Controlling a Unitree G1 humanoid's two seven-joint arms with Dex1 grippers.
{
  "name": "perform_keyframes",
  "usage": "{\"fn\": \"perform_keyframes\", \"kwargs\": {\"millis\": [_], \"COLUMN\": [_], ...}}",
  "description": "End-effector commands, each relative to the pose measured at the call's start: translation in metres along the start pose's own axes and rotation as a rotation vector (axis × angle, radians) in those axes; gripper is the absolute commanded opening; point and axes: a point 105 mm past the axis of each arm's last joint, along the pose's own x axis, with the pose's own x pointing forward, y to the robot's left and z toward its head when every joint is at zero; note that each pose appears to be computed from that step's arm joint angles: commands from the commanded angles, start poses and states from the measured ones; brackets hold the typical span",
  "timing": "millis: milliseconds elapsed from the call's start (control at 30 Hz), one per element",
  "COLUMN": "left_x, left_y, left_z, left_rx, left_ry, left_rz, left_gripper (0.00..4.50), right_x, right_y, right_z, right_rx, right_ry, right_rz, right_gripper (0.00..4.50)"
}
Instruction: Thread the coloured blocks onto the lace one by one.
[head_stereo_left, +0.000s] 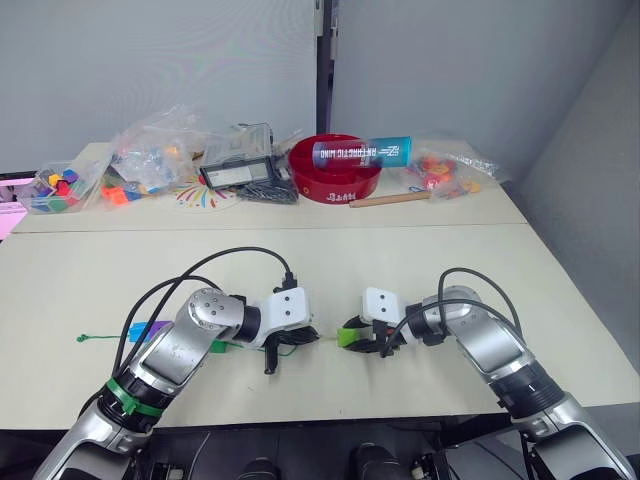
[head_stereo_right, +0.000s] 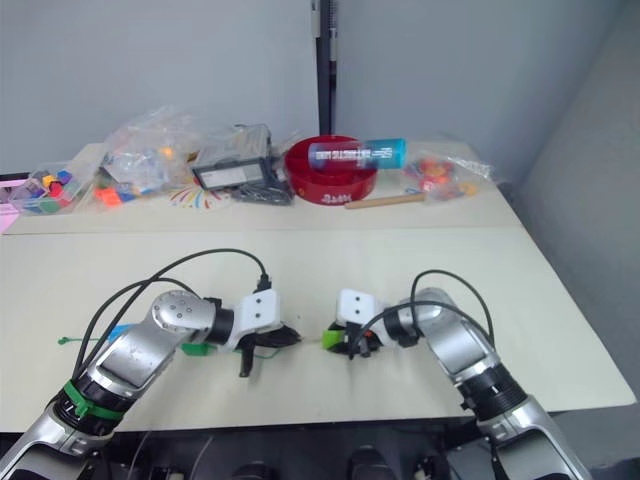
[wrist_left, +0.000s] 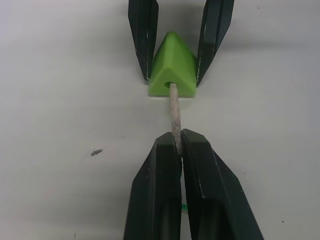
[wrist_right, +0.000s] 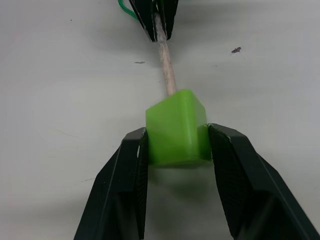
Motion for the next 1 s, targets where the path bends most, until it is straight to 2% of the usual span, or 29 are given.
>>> {"fn": "perform_keyframes", "kwargs": {"millis": [33, 500, 667, 900, 1000], "left_x": [0.000, 0.023, 0.035, 0.049, 0.048], "left_y": [0.001, -0.002, -0.005, -0.004, -0.001], "left_z": [0.013, 0.016, 0.028, 0.026, 0.030], "left_rx": [0.049, 0.072, 0.075, 0.025, 0.010], "left_ry": [-0.014, -0.015, -0.040, -0.064, -0.116], "left_rz": [-0.002, -0.029, -0.046, -0.057, -0.050], "left_gripper": [0.00, 0.00, 0.00, 0.00, 0.00], "right_x": [0.008, 0.010, 0.011, 0.012, 0.012], "right_y": [0.012, 0.016, 0.017, 0.017, 0.017], "right_z": [-0.016, -0.012, -0.011, -0.009, -0.009], "right_rx": [0.033, 0.047, 0.053, 0.064, 0.067], "right_ry": [0.064, 0.065, 0.065, 0.057, 0.057], "right_rz": [0.040, 0.038, 0.034, 0.020, 0.014], "right_gripper": [1.36, 1.36, 1.36, 1.36, 1.36]}}
